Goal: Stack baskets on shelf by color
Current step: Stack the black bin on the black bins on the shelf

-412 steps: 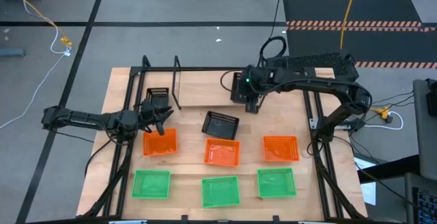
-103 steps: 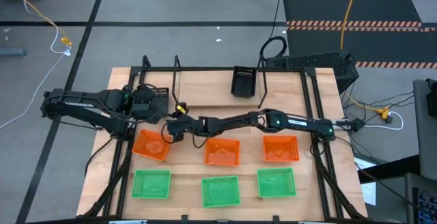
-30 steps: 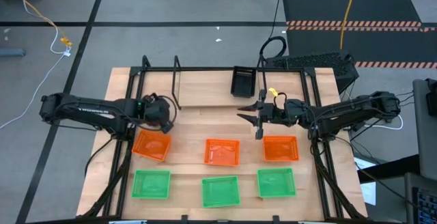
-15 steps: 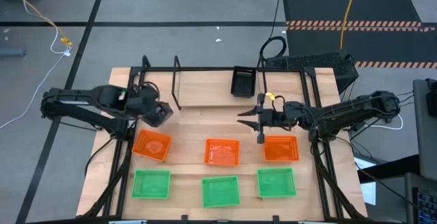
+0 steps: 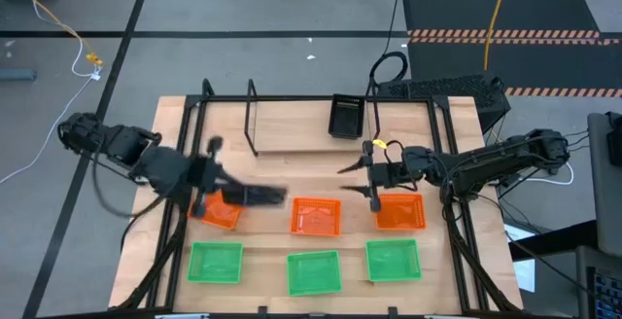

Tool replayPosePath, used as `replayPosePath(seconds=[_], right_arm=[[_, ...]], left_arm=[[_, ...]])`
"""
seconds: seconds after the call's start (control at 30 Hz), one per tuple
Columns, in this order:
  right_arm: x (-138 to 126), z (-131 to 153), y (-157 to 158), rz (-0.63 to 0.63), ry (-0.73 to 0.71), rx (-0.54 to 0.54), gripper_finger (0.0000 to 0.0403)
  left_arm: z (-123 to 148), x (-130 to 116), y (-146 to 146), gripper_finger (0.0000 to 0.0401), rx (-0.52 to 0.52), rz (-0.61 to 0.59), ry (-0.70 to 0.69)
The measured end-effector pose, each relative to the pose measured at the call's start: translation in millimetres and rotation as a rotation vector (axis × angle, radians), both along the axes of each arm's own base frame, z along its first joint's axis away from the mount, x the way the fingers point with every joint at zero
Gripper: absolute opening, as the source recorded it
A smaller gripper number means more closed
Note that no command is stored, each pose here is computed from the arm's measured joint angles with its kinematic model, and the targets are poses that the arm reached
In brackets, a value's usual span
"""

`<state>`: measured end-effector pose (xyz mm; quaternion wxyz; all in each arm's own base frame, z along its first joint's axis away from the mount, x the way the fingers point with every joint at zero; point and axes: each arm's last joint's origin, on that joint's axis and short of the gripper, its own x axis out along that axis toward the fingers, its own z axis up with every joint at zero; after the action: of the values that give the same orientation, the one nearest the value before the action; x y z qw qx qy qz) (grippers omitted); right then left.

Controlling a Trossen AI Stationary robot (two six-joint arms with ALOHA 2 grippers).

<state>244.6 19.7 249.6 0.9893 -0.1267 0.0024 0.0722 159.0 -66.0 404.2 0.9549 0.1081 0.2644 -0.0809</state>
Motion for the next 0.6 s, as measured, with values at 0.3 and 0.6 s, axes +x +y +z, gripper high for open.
replayPosePath(seconds=[0.3,0.6], right_arm=[[8,13,20,0.281,-0.254,-0.216,0.0174],[49,27,25,0.346,-0.241,-0.348,0.0172]], left_arm=[[25,-1,-35,0.0,0.33,-0.515,-0.415],[28,16,-25,0.0,0.316,-0.491,-0.513]])
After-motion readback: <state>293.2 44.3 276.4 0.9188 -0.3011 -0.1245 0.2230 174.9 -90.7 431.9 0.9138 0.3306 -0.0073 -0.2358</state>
